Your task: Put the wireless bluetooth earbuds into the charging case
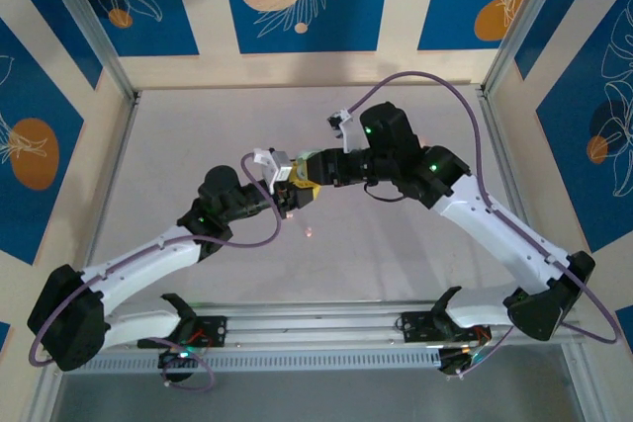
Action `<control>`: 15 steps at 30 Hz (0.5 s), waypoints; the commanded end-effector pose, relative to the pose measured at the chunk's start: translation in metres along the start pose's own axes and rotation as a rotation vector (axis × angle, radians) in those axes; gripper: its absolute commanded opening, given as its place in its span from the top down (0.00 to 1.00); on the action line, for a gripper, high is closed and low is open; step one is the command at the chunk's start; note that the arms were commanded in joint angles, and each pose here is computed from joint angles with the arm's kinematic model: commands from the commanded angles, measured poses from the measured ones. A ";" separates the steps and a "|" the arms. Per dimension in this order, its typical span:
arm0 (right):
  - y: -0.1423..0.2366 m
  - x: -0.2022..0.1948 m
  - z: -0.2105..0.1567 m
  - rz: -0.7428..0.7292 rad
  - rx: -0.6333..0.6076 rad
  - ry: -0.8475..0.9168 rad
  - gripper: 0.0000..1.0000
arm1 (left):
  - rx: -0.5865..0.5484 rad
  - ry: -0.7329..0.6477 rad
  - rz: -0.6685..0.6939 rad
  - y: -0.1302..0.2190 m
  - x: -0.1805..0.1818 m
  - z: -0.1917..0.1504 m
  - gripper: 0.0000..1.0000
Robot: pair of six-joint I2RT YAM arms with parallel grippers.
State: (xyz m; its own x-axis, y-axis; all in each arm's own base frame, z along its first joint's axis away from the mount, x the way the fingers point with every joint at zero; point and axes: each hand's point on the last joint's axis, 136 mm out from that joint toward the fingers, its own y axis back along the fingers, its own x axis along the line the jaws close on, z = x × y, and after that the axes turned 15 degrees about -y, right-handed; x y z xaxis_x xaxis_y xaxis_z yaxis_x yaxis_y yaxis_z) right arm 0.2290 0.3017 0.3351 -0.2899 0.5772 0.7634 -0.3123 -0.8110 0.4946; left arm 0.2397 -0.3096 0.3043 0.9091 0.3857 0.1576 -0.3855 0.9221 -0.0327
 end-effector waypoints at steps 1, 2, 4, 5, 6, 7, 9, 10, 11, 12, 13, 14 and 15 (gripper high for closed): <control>0.029 0.028 -0.005 0.107 -0.013 0.067 0.57 | -0.068 -0.066 0.030 0.005 0.002 0.023 0.64; 0.035 0.033 -0.006 0.133 -0.024 0.088 0.56 | -0.067 -0.070 0.036 0.005 0.003 0.024 0.65; 0.055 0.042 -0.002 0.169 -0.094 0.136 0.55 | -0.061 -0.076 0.045 0.007 0.004 0.022 0.65; 0.062 0.040 0.001 0.164 -0.138 0.147 0.54 | -0.059 -0.077 0.047 0.007 0.004 0.021 0.65; 0.073 0.036 0.006 0.147 -0.197 0.154 0.53 | -0.055 -0.080 0.049 0.007 0.004 0.021 0.65; 0.081 0.028 0.012 0.121 -0.252 0.156 0.53 | -0.054 -0.082 0.050 0.008 0.004 0.020 0.65; 0.098 -0.005 0.029 -0.009 -0.394 0.116 0.53 | -0.055 -0.086 0.055 0.009 0.005 0.022 0.65; 0.108 -0.031 0.038 -0.111 -0.464 0.063 0.51 | -0.057 -0.087 0.056 0.010 0.005 0.022 0.64; 0.116 -0.058 0.044 -0.209 -0.517 0.000 0.51 | -0.059 -0.089 0.057 0.010 0.005 0.023 0.65; 0.127 -0.093 0.049 -0.316 -0.569 -0.097 0.51 | -0.062 -0.089 0.057 0.011 0.004 0.024 0.65; 0.136 -0.128 0.051 -0.399 -0.594 -0.198 0.51 | -0.064 -0.091 0.058 0.012 0.004 0.026 0.65; 0.141 -0.155 0.050 -0.447 -0.602 -0.277 0.51 | -0.065 -0.090 0.058 0.013 0.004 0.026 0.65; 0.147 -0.186 0.049 -0.485 -0.607 -0.377 0.51 | -0.067 -0.092 0.054 0.014 0.003 0.027 0.65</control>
State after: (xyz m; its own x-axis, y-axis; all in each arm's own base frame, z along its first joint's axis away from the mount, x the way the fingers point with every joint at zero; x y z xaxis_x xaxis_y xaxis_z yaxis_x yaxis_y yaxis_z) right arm 0.2626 0.1343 0.3652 -0.0925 0.6801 0.7272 -0.8040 -0.4819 0.3484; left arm 0.2394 -0.3005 0.3207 0.8778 0.4283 0.2143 -0.4228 0.9032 -0.0735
